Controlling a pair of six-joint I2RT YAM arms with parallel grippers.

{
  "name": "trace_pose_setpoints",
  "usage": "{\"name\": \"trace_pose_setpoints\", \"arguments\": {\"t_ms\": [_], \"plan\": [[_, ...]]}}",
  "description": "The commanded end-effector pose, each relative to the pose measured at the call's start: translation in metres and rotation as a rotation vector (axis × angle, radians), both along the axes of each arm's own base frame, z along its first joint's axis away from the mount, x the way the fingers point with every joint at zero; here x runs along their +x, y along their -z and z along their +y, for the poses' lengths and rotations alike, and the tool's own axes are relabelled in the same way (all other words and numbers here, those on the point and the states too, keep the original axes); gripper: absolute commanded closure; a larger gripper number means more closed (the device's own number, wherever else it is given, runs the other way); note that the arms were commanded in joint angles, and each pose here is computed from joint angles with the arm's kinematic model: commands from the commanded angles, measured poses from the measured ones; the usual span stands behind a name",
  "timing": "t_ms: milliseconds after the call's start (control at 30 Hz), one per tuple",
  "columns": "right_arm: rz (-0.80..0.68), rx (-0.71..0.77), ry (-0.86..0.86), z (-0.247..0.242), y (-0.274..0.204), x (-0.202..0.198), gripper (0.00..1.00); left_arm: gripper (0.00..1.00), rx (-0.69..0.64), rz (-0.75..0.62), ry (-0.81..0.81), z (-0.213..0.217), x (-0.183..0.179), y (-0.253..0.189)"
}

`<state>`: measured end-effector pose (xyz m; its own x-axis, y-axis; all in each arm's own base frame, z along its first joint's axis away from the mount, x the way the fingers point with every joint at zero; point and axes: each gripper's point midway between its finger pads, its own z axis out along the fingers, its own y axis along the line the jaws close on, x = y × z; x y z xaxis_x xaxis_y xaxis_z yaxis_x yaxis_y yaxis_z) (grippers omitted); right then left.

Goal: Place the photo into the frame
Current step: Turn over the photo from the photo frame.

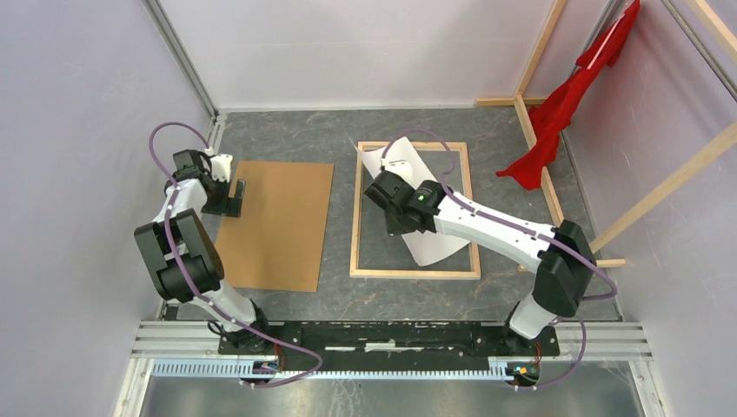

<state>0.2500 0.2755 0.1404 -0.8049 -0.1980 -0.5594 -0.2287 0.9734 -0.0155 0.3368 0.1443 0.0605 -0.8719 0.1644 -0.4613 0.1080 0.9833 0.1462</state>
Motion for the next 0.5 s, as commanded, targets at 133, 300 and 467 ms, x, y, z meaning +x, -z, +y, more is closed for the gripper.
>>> {"name": "trace_pose_setpoints", "arguments": {"t_ms": [133, 300, 467], "plan": [[-0.057, 0.309, 0.433, -0.019, -0.012, 0.005, 1.00, 0.00, -0.010, -0.061, 0.005, -0.003, 0.005, -0.016], [-0.072, 0.403, 0.542, -0.023, -0.009, 0.004, 1.00, 0.00, -0.018, -0.070, 0.010, -0.005, 0.005, -0.018], [-0.058, 0.426, 0.577, -0.006, -0.008, 0.014, 1.00, 0.00, -0.018, -0.070, 0.012, -0.006, 0.004, -0.018]]}}
